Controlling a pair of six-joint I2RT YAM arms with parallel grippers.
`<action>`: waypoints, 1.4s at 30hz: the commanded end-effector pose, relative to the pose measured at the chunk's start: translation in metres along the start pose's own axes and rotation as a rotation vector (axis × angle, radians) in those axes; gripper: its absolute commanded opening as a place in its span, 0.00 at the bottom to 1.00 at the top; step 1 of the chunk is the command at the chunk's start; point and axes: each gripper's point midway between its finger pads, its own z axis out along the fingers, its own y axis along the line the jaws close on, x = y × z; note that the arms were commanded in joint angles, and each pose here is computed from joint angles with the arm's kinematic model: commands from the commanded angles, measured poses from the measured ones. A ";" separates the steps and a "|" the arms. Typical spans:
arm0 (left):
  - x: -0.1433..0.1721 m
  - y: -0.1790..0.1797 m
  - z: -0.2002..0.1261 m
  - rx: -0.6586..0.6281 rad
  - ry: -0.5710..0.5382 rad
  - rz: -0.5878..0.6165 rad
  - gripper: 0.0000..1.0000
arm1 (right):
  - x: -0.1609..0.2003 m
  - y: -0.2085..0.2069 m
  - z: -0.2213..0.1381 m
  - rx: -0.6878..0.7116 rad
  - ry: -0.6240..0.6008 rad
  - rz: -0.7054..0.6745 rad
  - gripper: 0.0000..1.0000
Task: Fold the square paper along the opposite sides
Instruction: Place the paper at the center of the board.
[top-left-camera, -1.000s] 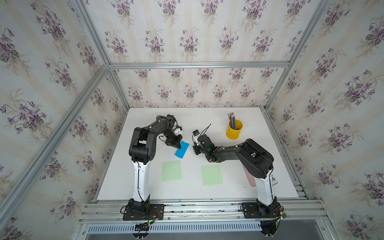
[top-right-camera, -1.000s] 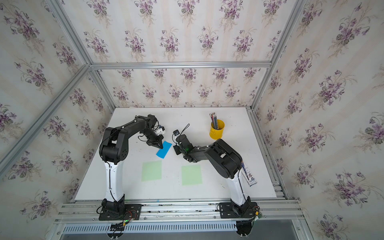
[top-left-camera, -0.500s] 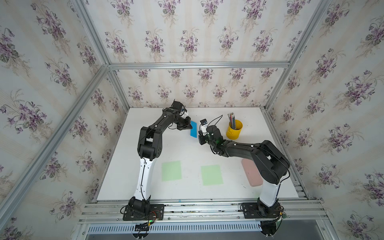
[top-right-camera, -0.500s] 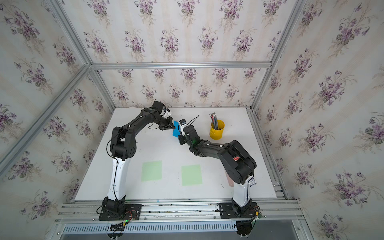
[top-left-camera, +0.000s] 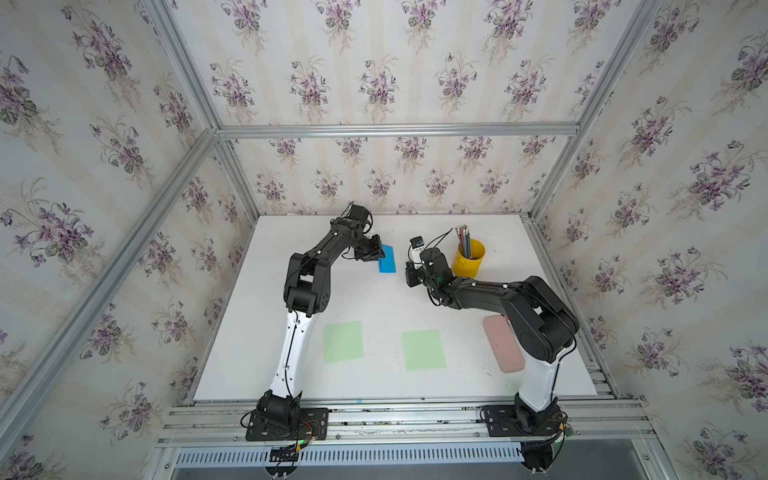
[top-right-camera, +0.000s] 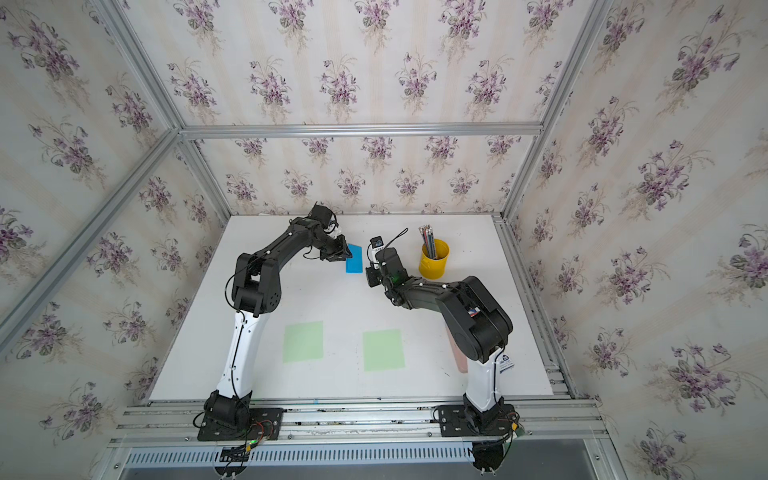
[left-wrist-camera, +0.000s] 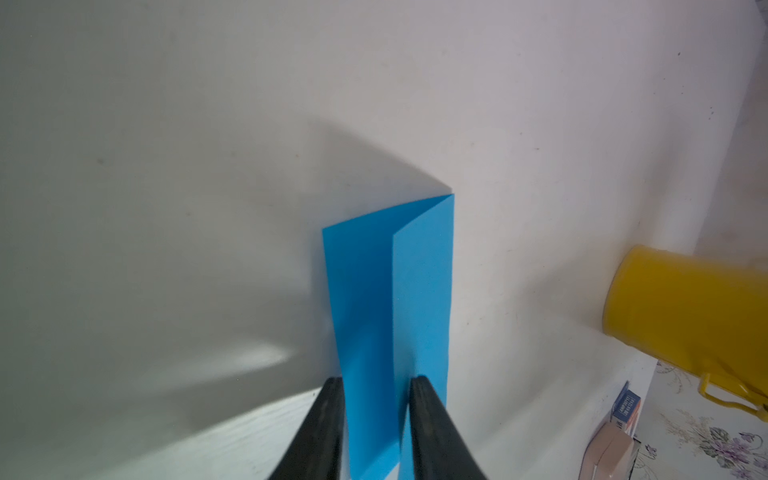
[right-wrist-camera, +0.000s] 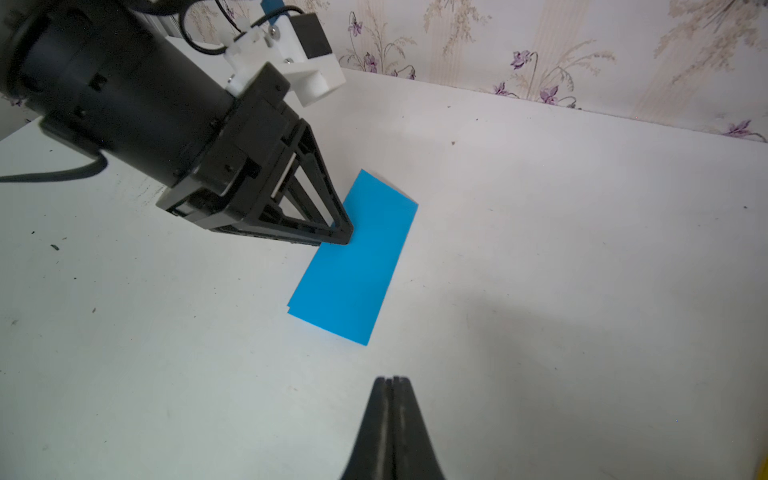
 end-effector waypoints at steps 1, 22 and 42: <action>0.001 0.005 -0.005 -0.079 -0.018 0.040 0.42 | 0.002 -0.001 0.003 -0.008 0.013 0.023 0.01; -0.016 -0.019 -0.017 -0.136 -0.109 0.181 0.59 | -0.003 0.000 0.023 -0.072 0.019 0.099 0.00; -0.025 -0.038 0.014 -0.068 -0.126 0.224 0.56 | 0.007 0.002 0.030 -0.084 0.062 0.116 0.00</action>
